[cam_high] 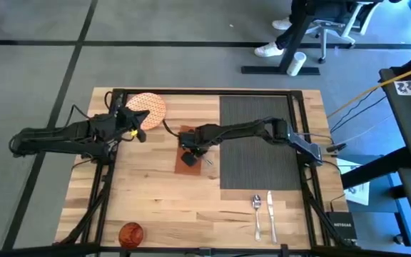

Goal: Set table place
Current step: Put the silver fork on top of the orange table napkin

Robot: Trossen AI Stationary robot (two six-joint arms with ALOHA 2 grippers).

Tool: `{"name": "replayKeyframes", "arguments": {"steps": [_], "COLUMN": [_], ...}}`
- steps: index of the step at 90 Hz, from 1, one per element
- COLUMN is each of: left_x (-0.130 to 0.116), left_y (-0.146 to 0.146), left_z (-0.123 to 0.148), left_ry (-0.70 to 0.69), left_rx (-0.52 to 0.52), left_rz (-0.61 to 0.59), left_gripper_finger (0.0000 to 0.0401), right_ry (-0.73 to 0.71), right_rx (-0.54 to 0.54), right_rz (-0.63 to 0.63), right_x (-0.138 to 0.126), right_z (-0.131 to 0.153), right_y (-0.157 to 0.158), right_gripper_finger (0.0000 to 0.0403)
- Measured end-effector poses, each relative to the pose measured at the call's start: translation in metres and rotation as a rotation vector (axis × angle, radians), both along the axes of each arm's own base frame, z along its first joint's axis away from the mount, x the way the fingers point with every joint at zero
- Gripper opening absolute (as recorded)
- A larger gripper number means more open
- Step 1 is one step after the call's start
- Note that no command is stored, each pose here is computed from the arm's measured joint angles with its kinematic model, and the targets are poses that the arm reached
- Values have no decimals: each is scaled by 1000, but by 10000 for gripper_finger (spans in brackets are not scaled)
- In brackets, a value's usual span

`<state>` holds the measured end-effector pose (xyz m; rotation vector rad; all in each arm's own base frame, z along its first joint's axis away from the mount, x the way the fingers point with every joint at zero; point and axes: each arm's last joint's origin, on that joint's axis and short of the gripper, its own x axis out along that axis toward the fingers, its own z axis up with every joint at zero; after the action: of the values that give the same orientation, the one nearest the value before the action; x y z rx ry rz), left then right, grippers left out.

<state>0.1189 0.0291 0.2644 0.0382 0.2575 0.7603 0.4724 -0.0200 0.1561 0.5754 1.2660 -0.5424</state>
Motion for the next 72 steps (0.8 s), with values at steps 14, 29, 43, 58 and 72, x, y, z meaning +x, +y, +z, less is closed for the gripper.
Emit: {"name": "replayKeyframes", "arguments": {"steps": [14, 29, 43, 58, 72], "left_x": [0, 0, 0, -1, -2], "left_y": [0, 0, 0, 1, 2], "left_z": [0, 0, -1, -1, -1], "left_ry": [-8, -17, -9, -34, -43], "left_rx": [-7, -18, -23, -37, -35], "left_rz": [2, 6, 7, 46, 106], "left_gripper_finger": [0, 0, 0, 0, 0], "right_ry": [31, 13, -22, -111, -199], "right_rx": [4, 39, 71, 98, 85], "right_rz": [-14, -89, -180, -305, -407], "right_x": [-1, 1, 4, 11, 18], "right_z": [12, 23, 24, 26, 29], "right_y": [0, 0, 3, 4, 2], "right_gripper_finger": [1, 1, 1, 2, 2]}}
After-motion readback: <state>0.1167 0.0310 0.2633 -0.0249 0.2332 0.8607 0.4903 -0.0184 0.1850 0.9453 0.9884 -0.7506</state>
